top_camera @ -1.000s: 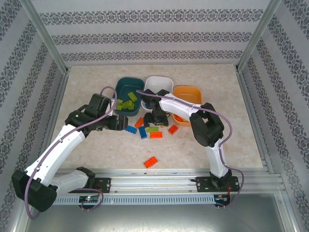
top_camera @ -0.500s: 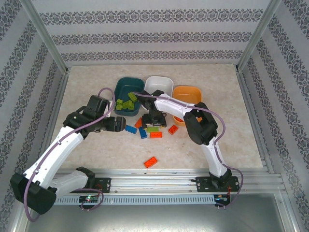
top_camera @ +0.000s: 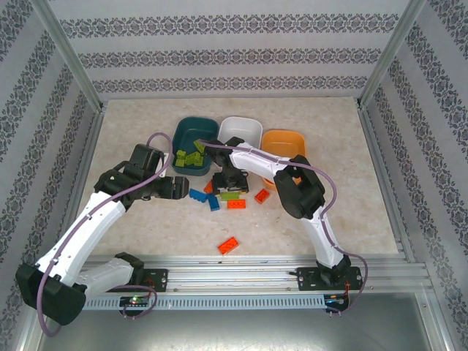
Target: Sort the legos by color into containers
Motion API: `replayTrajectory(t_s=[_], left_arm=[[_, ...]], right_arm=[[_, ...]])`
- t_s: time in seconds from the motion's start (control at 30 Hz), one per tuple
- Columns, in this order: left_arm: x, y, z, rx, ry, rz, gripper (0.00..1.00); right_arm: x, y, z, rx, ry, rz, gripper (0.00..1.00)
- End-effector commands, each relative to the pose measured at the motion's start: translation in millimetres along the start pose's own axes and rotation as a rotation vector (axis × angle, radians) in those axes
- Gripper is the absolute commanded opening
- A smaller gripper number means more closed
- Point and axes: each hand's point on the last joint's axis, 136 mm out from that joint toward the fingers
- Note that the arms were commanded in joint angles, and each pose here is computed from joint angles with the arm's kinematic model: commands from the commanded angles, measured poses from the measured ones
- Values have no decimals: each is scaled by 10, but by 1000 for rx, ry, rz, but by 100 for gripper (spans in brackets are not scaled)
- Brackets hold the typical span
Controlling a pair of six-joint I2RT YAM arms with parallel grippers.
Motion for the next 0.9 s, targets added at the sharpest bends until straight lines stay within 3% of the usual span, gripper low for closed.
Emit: replayTrajectory(t_s=[0.0, 0.17, 0.63, 0.87], left_arm=[[108, 90, -33, -17, 25, 1, 85], [104, 88, -14, -7, 23, -8, 85], [-28, 8, 86, 28, 15, -8, 85], [-96, 23, 105, 34, -4, -30, 85]], right_arm=[[149, -97, 193, 64, 72, 17, 73], [168, -136, 151, 68, 63, 26, 60], [76, -158, -537, 19, -77, 31, 60], [-32, 189, -947, -274, -133, 117, 60]])
Point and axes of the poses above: each hand's point on the last joint's axis, 136 mm out from that joint toward the fingers, its own z axis out along the fingers, its own y axis along the line the jaws close on, x = y × z, and after that the axes turned 5 degrees about -z, right-handed
